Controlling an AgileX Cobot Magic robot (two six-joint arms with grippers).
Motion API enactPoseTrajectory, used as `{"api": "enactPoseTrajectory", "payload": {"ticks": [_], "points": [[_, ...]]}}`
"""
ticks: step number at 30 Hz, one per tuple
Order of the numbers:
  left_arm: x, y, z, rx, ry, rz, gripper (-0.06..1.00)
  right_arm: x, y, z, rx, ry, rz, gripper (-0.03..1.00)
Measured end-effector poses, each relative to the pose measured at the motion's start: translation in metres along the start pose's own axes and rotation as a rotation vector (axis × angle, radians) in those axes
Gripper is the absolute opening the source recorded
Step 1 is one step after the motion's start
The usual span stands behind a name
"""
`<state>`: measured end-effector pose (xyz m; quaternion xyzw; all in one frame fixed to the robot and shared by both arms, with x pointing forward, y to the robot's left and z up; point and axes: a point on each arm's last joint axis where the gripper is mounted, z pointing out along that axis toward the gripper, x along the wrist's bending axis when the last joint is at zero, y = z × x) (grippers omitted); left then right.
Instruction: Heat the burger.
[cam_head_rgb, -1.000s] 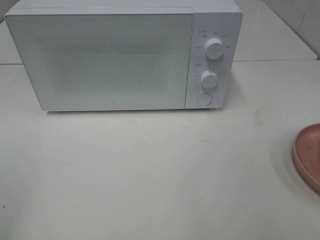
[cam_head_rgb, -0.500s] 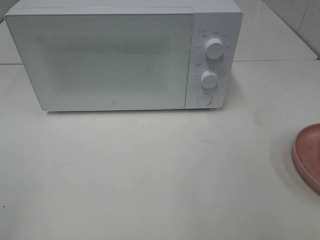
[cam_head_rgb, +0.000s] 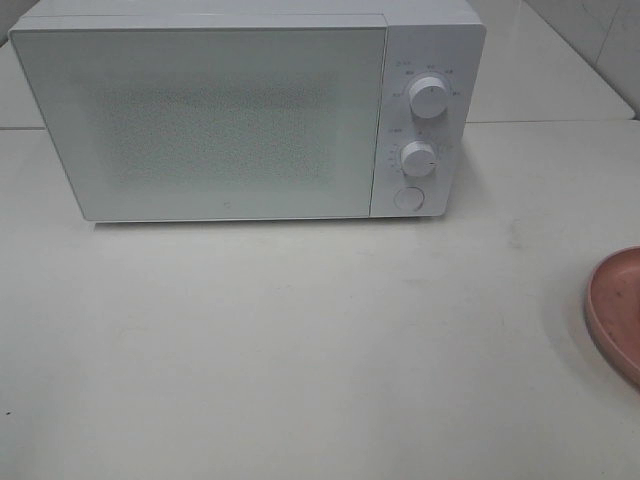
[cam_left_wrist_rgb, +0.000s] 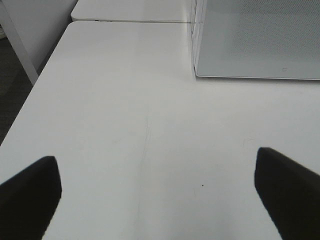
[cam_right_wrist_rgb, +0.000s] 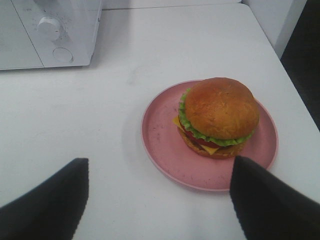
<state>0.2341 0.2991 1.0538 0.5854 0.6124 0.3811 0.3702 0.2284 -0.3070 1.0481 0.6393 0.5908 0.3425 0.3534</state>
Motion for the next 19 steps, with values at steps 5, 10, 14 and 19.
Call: {"api": "enactPoseTrajectory", "payload": {"ticks": [5, 10, 14, 19], "points": [[0.0000, 0.0000, 0.0000, 0.000, 0.000, 0.002, 0.99, 0.0000, 0.0000, 0.0000, 0.000, 0.000, 0.000, 0.75], [0.0000, 0.0000, 0.0000, 0.000, 0.000, 0.002, 0.99, 0.0000, 0.0000, 0.0000, 0.000, 0.000, 0.000, 0.75], [0.0000, 0.0000, 0.0000, 0.000, 0.000, 0.002, 0.99, 0.0000, 0.0000, 0.0000, 0.000, 0.000, 0.000, 0.75], [0.0000, 0.0000, 0.0000, 0.000, 0.000, 0.002, 0.99, 0.0000, 0.0000, 0.0000, 0.000, 0.000, 0.000, 0.75]]}}
